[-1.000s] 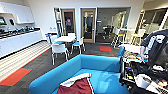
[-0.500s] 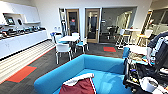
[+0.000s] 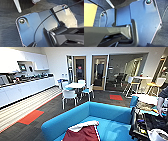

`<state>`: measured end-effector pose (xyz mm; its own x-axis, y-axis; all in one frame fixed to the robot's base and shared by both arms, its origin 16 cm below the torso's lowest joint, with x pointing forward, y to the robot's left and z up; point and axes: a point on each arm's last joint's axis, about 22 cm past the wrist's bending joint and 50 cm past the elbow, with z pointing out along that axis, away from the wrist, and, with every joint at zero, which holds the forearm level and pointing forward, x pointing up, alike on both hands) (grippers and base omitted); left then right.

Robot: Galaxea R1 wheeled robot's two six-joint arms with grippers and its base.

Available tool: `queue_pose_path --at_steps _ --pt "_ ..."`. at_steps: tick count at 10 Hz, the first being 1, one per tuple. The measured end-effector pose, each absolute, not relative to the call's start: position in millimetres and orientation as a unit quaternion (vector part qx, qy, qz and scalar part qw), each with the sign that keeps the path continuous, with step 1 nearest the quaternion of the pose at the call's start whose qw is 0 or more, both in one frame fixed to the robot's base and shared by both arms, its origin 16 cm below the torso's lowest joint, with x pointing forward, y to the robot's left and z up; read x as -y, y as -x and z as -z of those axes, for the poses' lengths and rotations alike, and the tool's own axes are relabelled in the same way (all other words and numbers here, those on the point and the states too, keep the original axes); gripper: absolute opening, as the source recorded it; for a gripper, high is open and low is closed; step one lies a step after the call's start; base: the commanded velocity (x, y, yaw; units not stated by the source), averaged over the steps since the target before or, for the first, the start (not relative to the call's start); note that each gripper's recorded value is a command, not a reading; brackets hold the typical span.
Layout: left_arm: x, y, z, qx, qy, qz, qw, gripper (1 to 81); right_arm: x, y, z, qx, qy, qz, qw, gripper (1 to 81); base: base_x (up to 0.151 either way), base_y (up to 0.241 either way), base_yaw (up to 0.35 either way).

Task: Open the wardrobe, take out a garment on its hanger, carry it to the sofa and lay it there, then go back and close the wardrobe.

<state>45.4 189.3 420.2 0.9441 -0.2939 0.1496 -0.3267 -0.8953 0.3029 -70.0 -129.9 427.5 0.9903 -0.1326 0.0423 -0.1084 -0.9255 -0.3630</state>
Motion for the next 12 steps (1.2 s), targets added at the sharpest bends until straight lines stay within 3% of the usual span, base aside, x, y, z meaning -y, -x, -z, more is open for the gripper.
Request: queue_pose_path --at_steps 12 --pt "-189.4 -45.0 -420.1 0.164 -0.971 -0.05 0.164 81.1 133.6 85.2 -426.9 -0.058 0.982 0.022 0.177 81.1 0.0 0.0 0.244"
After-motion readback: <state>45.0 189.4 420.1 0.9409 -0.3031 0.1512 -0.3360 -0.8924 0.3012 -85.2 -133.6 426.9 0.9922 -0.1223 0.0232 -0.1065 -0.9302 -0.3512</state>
